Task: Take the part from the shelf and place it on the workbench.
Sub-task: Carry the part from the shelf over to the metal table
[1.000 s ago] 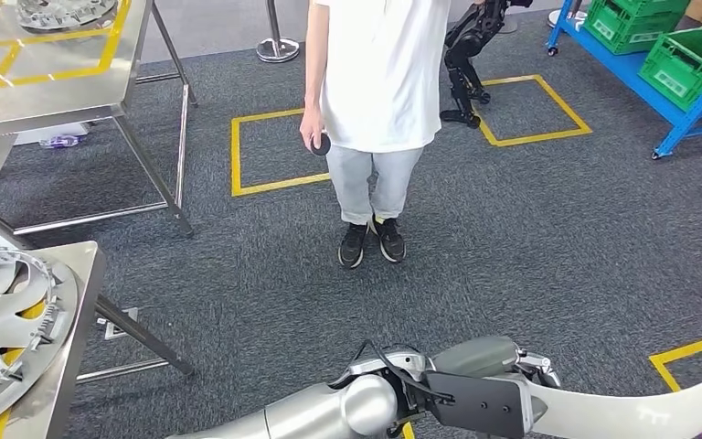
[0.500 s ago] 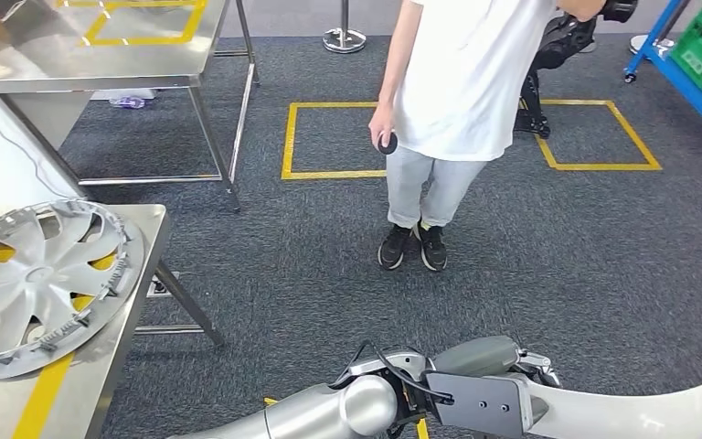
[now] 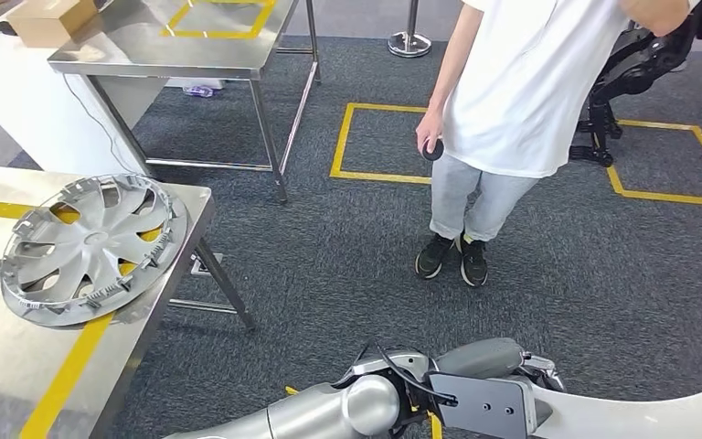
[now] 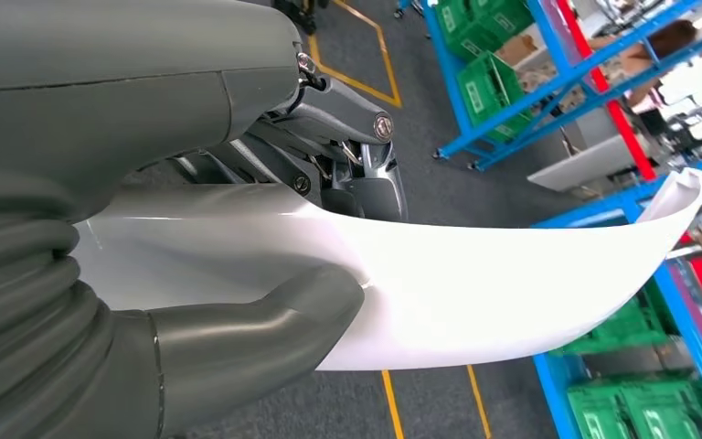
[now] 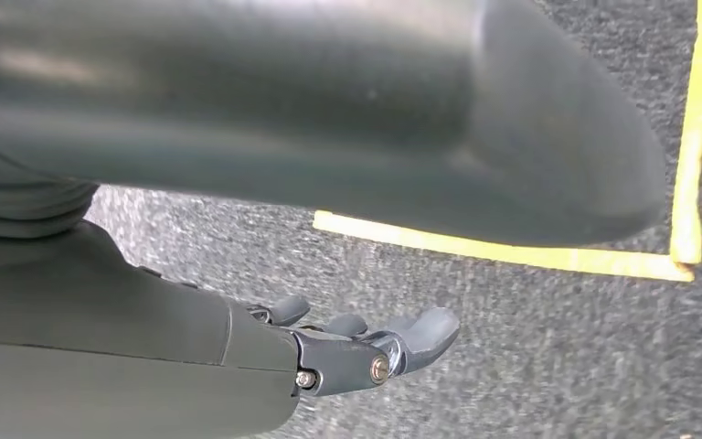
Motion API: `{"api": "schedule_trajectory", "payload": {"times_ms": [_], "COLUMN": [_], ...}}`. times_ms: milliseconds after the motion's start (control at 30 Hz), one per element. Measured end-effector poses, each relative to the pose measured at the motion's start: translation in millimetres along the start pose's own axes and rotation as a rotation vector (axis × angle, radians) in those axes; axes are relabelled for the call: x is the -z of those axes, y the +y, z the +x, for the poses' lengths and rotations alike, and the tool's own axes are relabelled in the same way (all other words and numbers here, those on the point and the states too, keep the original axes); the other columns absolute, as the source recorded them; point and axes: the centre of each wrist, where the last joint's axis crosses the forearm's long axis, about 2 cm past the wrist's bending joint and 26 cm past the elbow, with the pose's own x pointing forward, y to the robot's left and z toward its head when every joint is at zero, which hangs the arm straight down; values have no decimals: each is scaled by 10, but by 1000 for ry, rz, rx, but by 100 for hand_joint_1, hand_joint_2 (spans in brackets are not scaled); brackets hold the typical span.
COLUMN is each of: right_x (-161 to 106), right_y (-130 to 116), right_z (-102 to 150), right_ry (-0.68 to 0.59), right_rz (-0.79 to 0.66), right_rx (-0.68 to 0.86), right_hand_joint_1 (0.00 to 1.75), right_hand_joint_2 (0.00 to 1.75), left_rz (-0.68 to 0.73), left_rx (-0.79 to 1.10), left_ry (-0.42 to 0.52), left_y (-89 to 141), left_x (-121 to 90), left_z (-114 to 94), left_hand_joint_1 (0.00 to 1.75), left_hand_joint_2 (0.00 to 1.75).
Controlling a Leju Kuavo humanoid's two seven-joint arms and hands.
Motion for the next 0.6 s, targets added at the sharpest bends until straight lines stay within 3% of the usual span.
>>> {"api": "schedule_trajectory", "payload": {"times_ms": [600], "right_x": [1], "right_y": [3], "right_z": [14], "right_ry": [-3], "right_rz": [4], "right_rx": [-9], "right_hand_joint_1": [0], "right_hand_joint_2": [0], "left_rz": [-2], "left_rx": [2], "left_ry": [-1], "left_y": [-7], "left_x": [0], "left_z": [-4], "left_hand_joint_1": [175], "left_hand_joint_2": [175]}}
